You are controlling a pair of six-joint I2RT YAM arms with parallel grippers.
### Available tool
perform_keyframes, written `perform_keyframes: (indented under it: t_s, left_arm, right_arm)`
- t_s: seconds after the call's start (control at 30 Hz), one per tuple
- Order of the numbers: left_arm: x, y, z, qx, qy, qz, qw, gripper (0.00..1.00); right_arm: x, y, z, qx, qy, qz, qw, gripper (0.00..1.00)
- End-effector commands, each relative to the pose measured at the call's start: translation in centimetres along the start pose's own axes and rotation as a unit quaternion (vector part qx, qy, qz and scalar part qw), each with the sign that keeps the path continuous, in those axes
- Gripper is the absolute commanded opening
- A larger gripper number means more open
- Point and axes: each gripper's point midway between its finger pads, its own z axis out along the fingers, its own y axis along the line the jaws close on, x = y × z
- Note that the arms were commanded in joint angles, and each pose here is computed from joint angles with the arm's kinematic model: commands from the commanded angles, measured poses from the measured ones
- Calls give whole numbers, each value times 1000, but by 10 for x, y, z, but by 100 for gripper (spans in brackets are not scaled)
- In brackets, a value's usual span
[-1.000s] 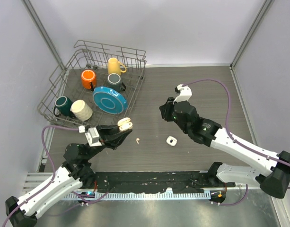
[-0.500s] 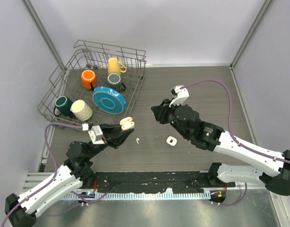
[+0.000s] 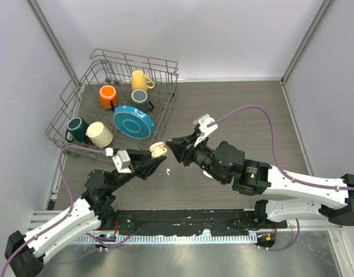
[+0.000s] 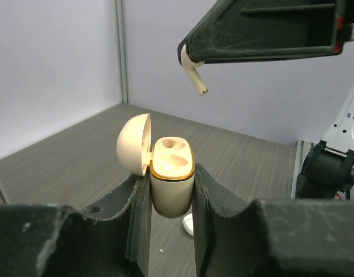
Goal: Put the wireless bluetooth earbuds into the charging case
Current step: Place the earbud in the charging case.
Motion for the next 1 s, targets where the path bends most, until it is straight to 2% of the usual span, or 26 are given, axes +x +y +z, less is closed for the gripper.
perform_keyframes:
  t_s: [0.0,0.97]
  left_arm:
    - [-22,-1,5,1,-39,3,999,0]
    - [-36,-13,9,33,-50,0,998,0]
  right_arm:
    - [-25,17,5,-9,-45,-20,999,1]
    - [8,20,16,-11,-22,-48,999,1]
